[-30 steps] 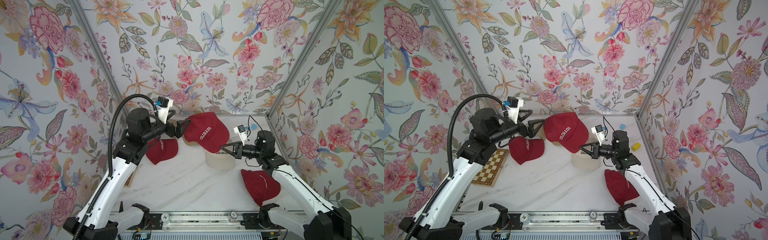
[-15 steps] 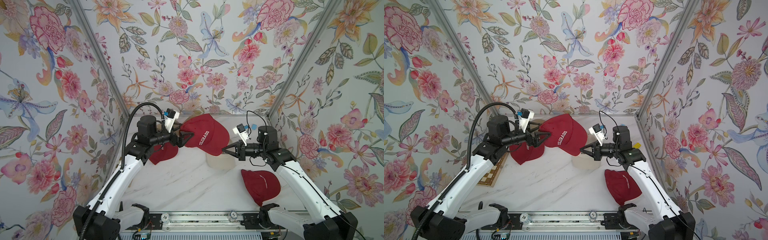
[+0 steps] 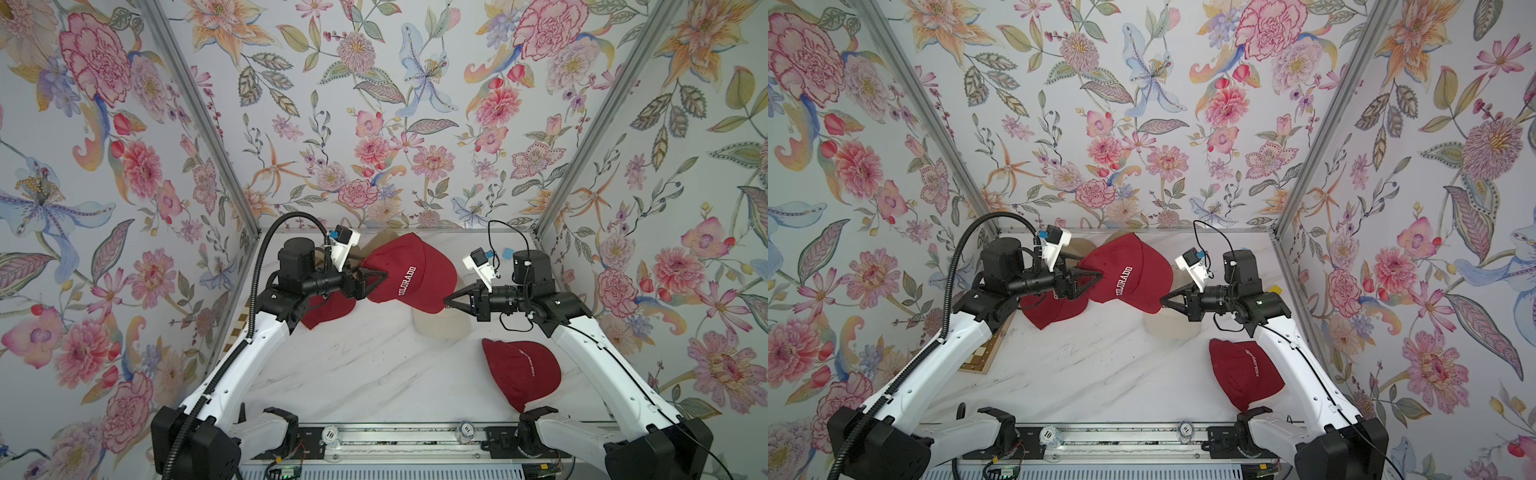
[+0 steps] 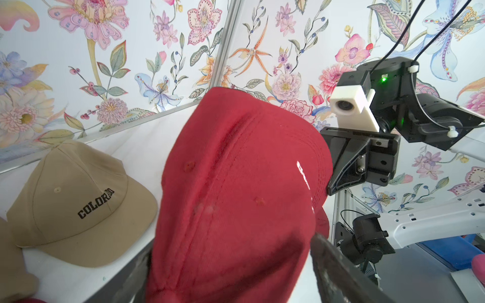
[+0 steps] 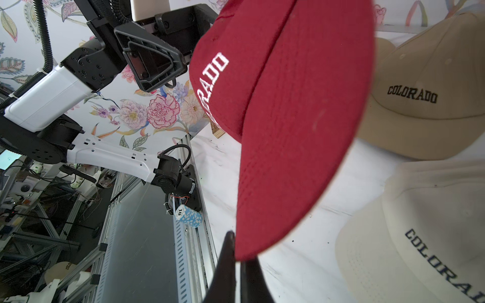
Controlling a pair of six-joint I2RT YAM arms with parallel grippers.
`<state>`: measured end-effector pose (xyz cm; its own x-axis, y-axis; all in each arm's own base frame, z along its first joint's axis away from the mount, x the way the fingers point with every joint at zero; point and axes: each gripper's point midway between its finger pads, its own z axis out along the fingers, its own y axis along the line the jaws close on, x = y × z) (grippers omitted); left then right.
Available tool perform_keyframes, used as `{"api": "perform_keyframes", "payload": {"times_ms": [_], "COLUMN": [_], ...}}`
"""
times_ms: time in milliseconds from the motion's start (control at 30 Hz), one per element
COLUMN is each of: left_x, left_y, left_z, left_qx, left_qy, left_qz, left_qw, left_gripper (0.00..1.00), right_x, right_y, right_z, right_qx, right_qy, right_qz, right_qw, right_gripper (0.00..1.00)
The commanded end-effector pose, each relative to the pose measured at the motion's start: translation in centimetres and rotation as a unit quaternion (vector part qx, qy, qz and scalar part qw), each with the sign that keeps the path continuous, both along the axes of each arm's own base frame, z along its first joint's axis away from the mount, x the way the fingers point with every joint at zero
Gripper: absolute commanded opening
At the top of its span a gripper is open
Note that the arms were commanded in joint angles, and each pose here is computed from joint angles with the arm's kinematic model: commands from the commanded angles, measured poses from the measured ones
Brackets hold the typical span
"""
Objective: Stack the baseball caps by color
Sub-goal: Pick up the baseball cap from the center of the board.
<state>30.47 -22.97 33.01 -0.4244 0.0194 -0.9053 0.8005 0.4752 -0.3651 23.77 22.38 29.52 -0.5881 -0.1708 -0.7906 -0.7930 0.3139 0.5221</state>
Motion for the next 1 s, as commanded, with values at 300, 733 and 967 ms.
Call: {"api": "perform_keyframes", "payload": {"times_ms": [300,733,967], "left_x": [-0.6,-0.3,-0.2], "left_y": [0.6,1.4,1.6], "left_z": [0.9,2.3,3.4], "left_qx": [-0.003,0.016,0.006], "left_qy": [-0.011,-0.031,-0.042], "left_qz": [0.006,0.03,0.037], "left_qw": [1.0,0.999,0.998], "left_gripper": [0.57,0.12,0.0], "right_x": [1.0,1.5,2.0], "right_y": [0.0,-0.3,-0.1], "right_z": [0.5,-1.4,-1.0], "right_qx": [-0.007,-0.021,0.001], "right_qy": [-0.028,-0.01,-0.018], "right_qz": [-0.008,-0.022,-0.025], "right_qw": [1.0,0.999,1.0], "right_gripper": [0.0,0.0,0.0]}}
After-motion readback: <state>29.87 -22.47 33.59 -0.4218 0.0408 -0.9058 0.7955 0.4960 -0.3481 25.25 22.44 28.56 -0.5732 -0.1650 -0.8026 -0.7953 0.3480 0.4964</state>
